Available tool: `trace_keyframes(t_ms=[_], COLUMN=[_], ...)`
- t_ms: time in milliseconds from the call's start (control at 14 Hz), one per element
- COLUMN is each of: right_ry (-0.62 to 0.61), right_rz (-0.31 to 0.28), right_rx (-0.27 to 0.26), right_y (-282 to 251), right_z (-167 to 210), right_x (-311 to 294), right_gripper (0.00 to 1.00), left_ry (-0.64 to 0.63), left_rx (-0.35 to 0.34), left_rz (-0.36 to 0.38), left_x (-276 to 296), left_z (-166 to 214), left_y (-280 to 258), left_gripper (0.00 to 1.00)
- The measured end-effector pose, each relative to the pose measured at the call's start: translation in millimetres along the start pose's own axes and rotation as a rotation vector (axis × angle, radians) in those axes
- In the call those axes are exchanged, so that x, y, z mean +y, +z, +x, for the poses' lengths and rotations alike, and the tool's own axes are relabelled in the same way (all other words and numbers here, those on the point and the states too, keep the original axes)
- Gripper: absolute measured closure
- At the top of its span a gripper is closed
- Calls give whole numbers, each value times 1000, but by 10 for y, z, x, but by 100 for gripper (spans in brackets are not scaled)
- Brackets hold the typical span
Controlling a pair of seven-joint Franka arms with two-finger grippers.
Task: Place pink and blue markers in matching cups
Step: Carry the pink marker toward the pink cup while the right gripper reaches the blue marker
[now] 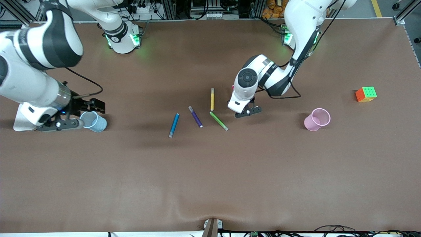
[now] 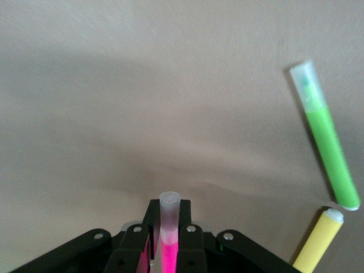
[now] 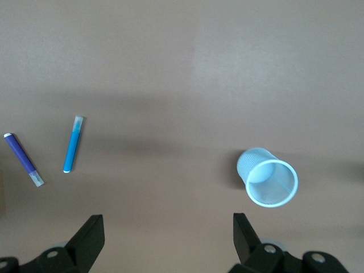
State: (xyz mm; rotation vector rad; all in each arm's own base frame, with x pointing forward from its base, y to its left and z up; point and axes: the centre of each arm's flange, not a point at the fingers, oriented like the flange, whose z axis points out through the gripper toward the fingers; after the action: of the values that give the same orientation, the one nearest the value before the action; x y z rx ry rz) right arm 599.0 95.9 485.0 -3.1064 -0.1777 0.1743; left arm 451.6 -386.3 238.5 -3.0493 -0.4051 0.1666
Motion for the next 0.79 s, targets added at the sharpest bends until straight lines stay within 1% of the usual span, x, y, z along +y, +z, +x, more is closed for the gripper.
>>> trace_keyframes(t_ms=[143,357,500,643,786], right_ry=[-10,29,55,88,130], right_rz=[1,61,83,86,83], right_rx=[-1,9,11,13,24], right_y=[107,228,331,471,630], right_z=[61,144,206,274,342], right_x=[-96,-257,-321,-457,-693], right_gripper=[0,0,0,0,0], left_ry=[-9,-19,-18,-17,-20], left_rx=[46,101,148,202,228], left_rz=[14,33,38,51,50], left_x=[-179,-392,-513,-711,-918], left_z=[172,335,404,503,596], left_y=[-325,-660,-847,-1045,-1206], left_gripper=[83,83,83,83,83])
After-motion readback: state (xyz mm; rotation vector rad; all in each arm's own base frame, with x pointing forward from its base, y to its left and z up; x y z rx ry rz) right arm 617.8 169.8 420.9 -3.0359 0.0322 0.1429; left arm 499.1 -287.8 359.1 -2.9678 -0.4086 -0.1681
